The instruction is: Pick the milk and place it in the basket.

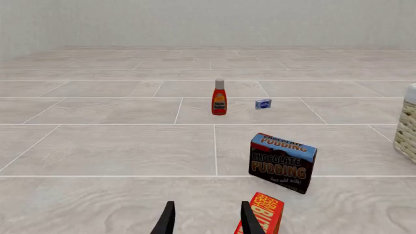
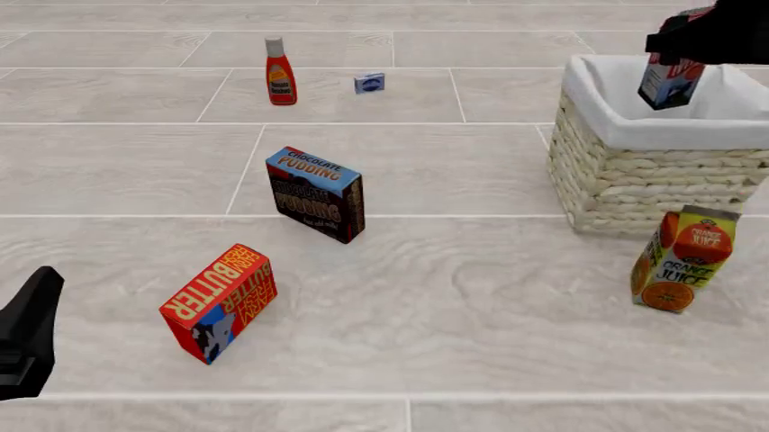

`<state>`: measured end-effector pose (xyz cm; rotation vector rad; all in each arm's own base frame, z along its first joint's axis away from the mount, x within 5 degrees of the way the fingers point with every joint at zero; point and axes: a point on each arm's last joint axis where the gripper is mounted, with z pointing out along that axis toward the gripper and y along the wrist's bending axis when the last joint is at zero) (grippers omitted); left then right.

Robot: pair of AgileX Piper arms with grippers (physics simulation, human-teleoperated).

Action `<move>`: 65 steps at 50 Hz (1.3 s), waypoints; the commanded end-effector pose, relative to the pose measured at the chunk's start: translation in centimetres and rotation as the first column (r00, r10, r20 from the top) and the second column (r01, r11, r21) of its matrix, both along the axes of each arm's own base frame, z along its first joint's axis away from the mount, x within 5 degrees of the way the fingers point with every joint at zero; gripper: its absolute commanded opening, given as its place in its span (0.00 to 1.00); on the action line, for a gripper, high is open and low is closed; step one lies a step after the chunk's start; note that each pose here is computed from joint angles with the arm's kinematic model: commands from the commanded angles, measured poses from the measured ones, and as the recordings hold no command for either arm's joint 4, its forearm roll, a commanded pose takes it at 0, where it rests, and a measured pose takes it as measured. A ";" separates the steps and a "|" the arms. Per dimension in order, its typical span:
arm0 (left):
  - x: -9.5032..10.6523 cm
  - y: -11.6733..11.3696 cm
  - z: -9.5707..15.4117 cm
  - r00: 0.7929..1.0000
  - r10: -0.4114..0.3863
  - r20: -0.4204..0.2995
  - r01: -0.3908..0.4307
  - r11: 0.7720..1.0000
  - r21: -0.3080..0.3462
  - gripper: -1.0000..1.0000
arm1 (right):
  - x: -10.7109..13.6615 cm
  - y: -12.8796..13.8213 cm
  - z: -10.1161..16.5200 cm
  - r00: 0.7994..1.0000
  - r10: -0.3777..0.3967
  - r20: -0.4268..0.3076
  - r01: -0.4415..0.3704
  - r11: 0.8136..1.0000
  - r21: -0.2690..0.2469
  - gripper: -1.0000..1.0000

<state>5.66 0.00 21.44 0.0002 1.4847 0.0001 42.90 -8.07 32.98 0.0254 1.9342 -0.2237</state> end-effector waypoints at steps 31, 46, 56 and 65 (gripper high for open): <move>0.0 0.0 0.0 1.000 0.000 0.000 0.000 1.000 0.000 1.00 | 2.3 -0.7 -3.3 0.999 -0.015 -0.039 0.015 1.000 0.014 0.00; 0.0 0.0 0.0 1.000 0.000 0.000 0.000 1.000 0.000 1.00 | 2.0 -0.8 -3.3 0.999 -0.015 -0.039 0.016 1.000 0.010 0.00; 0.0 0.0 0.0 1.000 0.000 0.000 0.000 1.000 0.000 1.00 | 1.9 -0.8 -3.0 0.999 -0.015 -0.038 0.015 1.000 0.007 1.00; 0.0 0.0 0.0 1.000 0.000 0.000 0.000 1.000 0.000 1.00 | 1.8 -0.9 -2.7 0.999 -0.015 -0.035 0.015 1.000 0.001 1.00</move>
